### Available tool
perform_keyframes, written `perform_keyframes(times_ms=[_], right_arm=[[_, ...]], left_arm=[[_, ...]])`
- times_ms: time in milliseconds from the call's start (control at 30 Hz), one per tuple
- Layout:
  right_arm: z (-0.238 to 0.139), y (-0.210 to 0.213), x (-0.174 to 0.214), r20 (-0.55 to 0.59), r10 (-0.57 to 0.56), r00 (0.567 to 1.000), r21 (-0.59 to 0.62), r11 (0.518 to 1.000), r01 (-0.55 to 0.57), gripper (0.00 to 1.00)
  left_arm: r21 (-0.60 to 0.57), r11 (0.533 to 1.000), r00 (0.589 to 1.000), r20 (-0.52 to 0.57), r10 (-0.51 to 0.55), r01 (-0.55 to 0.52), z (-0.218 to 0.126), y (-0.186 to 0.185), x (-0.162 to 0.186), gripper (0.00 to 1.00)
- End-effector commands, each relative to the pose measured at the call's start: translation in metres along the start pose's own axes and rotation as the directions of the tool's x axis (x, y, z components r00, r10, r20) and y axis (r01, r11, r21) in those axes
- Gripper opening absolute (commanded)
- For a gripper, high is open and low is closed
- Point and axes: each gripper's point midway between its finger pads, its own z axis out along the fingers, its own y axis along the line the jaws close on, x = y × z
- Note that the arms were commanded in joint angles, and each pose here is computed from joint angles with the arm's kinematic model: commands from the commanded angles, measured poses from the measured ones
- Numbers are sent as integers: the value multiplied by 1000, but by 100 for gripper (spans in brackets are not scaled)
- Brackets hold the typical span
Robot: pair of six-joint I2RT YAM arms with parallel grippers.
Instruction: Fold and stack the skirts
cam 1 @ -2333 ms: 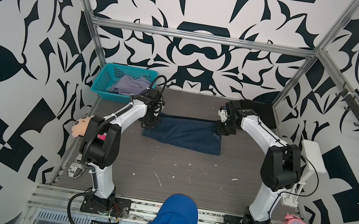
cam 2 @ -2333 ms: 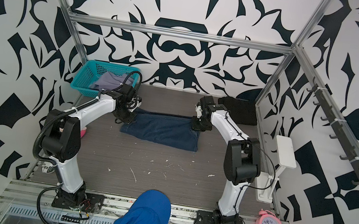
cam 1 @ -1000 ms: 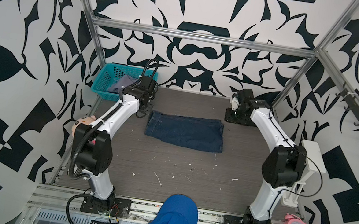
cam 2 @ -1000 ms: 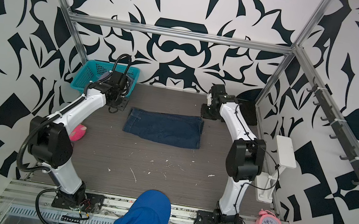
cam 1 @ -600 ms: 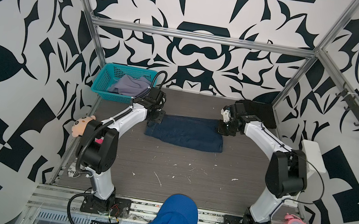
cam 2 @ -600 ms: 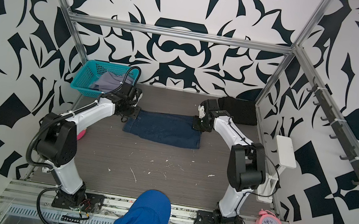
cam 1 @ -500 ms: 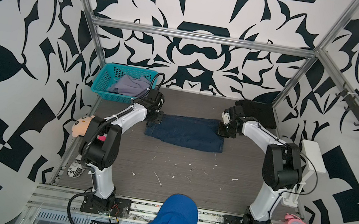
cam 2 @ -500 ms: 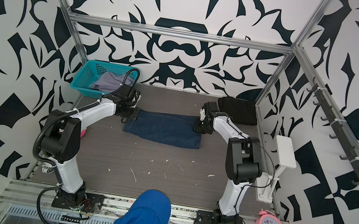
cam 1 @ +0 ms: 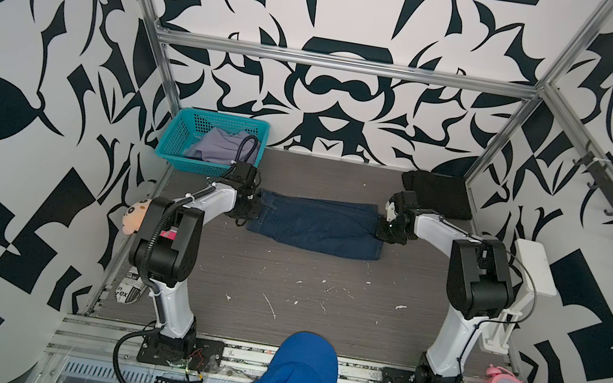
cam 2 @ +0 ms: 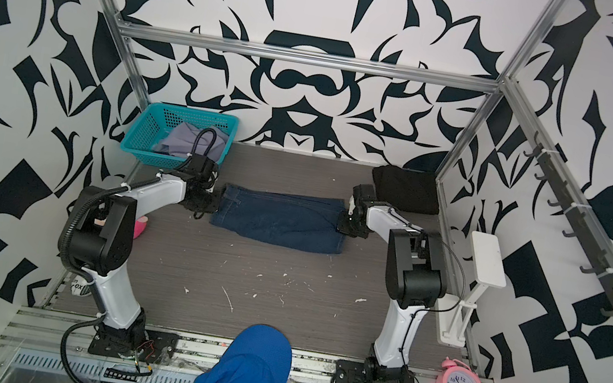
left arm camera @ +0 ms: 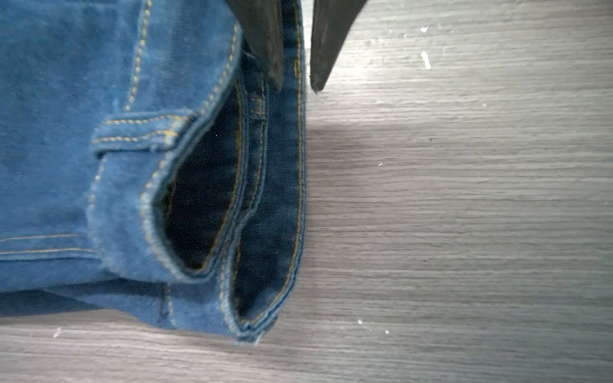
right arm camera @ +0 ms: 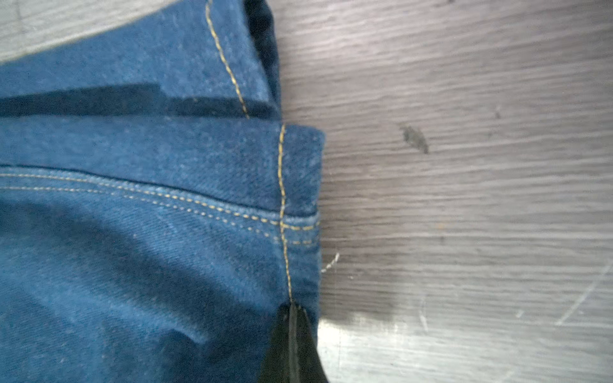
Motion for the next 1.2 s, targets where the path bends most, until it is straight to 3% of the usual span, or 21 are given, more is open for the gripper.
perform_keyframes(times_ms=[0,133,233,267,333,467,633,867,967,1167], right_arm=[[-50,17,-29,111,-21,994,-33,999,24,0],[-98,36,-44,214,-22,976,-103,994,45,0],[-121,44,-54,277,-11,961,-141,989,53,3],[-124,44,-57,293,0,956,-151,988,46,8],[-125,37,-67,318,32,947,-143,990,15,27],[-107,24,-86,299,81,951,-137,990,-41,51],[-67,13,-89,201,106,974,-97,991,-88,56],[-30,10,-80,109,82,991,-104,992,-70,56],[-18,12,-76,74,74,995,-120,991,-65,50],[-24,17,-79,70,79,994,-142,988,-68,8]], left_arm=[[27,999,996,79,-30,28,-32,-7,-20,20],[82,996,981,191,-45,30,-74,-21,-42,21],[110,994,964,263,-34,5,-101,-31,-57,28],[129,992,958,284,-33,-4,-108,-34,-60,35],[156,987,944,329,-20,-34,-115,-40,-69,61],[228,974,948,309,-80,8,-105,-31,-83,78],[250,968,980,182,-79,31,-63,-31,-85,79],[266,963,995,86,-55,31,-10,-35,-79,77],[294,955,996,74,-46,23,6,-40,-81,73],[341,939,998,40,-50,34,13,-50,-85,46]])
